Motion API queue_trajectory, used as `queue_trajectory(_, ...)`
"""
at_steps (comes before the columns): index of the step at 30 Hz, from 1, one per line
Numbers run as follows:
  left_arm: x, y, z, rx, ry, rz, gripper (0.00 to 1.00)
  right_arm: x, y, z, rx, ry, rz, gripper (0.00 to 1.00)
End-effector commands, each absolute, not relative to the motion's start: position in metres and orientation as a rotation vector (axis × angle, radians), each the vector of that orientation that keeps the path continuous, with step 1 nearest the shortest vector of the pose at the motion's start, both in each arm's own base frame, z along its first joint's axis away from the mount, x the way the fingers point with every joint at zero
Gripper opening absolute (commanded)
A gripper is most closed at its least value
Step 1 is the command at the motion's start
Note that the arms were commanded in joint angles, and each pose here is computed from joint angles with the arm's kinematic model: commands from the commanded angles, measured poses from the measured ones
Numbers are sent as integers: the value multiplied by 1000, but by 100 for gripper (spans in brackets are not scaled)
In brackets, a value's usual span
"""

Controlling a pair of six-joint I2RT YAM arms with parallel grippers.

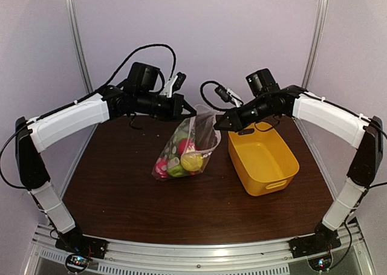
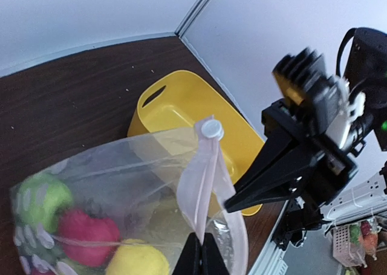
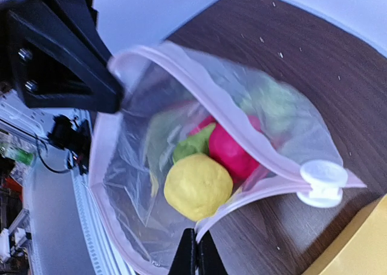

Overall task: Place the food in the zip-top bag and seal the zipper
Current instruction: Pass from the left arm to the right, then pass from the right arm to the left

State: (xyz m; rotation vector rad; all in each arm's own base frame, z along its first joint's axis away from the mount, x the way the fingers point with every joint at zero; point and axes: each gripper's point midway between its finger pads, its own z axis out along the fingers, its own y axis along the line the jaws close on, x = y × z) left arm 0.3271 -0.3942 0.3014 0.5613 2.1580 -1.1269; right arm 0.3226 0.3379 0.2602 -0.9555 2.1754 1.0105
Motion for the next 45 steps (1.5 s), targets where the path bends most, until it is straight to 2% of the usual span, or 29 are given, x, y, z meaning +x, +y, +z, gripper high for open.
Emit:
queue_trajectory(1,330,-385,327,687,2087,-987,0,304,353,344,-938,1956,1242,0)
queue_trajectory(5,322,-388,320,745,2100,-1018,0,294,360,321,-915,1999,1381,0)
queue_trajectory(8,318,-387,321,753,2093,-1033,31,293,361,314,-891,2013,1418,0)
queue_trajectory(12,310,-362,344,696,1993,-946,62,289,363,329,-873,1960,1484,0)
queue_trajectory(13,305,-355,350,688,1944,-925,69,289,363,333,-875,1949,1490,0)
queue_trajectory(15,289,-337,355,681,1846,-902,72,288,363,338,-873,1936,1500,0)
queue_trajectory(21,246,-301,320,651,1727,-957,70,287,362,351,-873,1905,1524,0)
queue_trajectory(27,217,-300,299,676,1604,-1005,65,287,360,351,-875,1904,1509,0)
queue_trajectory(33,213,-321,286,685,1535,-986,61,288,358,350,-884,1900,1483,0)
queue_trajectory(36,217,-329,284,670,1530,-977,54,287,357,349,-885,1904,1477,0)
queue_trajectory(45,227,-334,278,682,1498,-917,43,288,353,350,-884,1900,1461,0)
